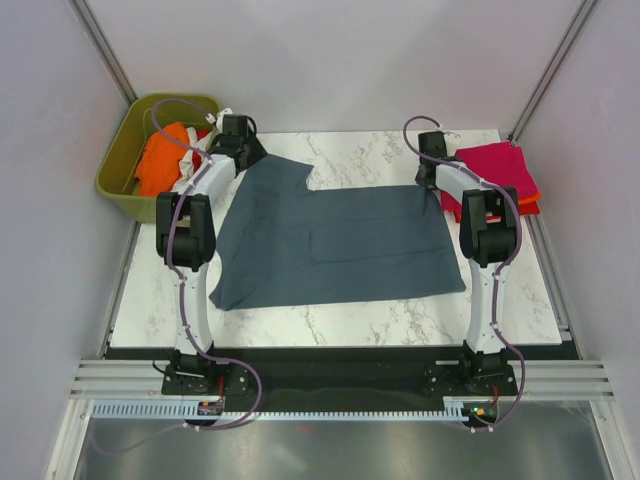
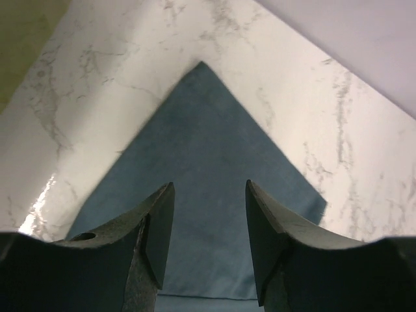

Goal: Fold and stack the t-shirts
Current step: Fold the tshirt

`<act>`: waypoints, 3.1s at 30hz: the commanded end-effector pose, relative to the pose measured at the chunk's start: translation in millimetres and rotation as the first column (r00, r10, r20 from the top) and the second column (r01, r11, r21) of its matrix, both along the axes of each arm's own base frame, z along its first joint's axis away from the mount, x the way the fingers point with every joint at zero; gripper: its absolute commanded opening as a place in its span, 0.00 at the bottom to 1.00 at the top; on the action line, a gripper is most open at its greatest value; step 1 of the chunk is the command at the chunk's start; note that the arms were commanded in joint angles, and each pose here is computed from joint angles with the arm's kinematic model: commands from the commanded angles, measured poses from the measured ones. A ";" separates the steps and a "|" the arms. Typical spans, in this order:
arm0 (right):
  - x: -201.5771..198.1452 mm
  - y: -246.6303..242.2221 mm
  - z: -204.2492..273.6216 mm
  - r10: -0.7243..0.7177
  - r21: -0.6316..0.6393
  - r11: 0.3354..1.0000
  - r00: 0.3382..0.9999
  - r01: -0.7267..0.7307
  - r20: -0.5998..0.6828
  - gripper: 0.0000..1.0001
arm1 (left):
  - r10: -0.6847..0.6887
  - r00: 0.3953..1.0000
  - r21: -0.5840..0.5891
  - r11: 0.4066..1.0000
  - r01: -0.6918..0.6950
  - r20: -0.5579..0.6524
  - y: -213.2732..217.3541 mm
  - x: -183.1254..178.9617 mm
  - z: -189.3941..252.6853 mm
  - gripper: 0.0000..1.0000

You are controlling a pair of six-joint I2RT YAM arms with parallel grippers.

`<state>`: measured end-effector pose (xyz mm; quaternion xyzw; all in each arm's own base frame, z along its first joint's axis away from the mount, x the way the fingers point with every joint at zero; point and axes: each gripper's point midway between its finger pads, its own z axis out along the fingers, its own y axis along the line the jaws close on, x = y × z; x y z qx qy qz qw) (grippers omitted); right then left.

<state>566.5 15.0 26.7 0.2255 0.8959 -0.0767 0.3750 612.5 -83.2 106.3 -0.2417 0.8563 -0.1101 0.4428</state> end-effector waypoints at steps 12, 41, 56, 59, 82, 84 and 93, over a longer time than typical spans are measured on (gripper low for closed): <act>1.2 4.8 8.3 0.020 0.033 0.999 1.000 -0.021 0.022 0.07 | 0.037 0.999 0.081 0.996 -0.033 -0.040 17.2 24.0 -37.1 0.63; -14.5 19.8 22.5 0.064 0.117 0.991 0.996 -0.072 0.067 0.06 | 0.121 0.978 0.189 0.978 -0.088 -0.169 48.3 14.2 -64.9 0.88; -21.0 21.7 30.6 0.070 0.130 0.988 0.993 -0.082 0.093 0.05 | 0.057 0.963 0.092 0.995 -0.033 -0.262 37.4 1.8 -87.8 0.74; -21.0 23.4 30.9 0.074 0.134 0.987 0.992 -0.087 0.098 0.05 | 0.081 0.967 0.139 0.989 -0.048 -0.243 38.2 0.0 -80.4 0.73; -23.6 27.1 28.1 0.083 0.179 0.979 0.991 -0.101 0.107 0.05 | -0.024 0.968 0.246 0.965 0.087 -0.248 13.3 1.0 -75.5 0.65; -24.0 26.5 29.2 0.082 0.180 0.979 0.991 -0.101 0.110 0.05 | -0.025 0.969 0.247 0.965 0.088 -0.247 13.3 1.3 -74.9 0.50; -24.4 26.7 32.3 0.086 0.191 0.976 0.989 -0.108 0.119 0.04 | -0.007 0.980 0.263 0.963 0.060 -0.199 16.7 8.8 -60.9 0.13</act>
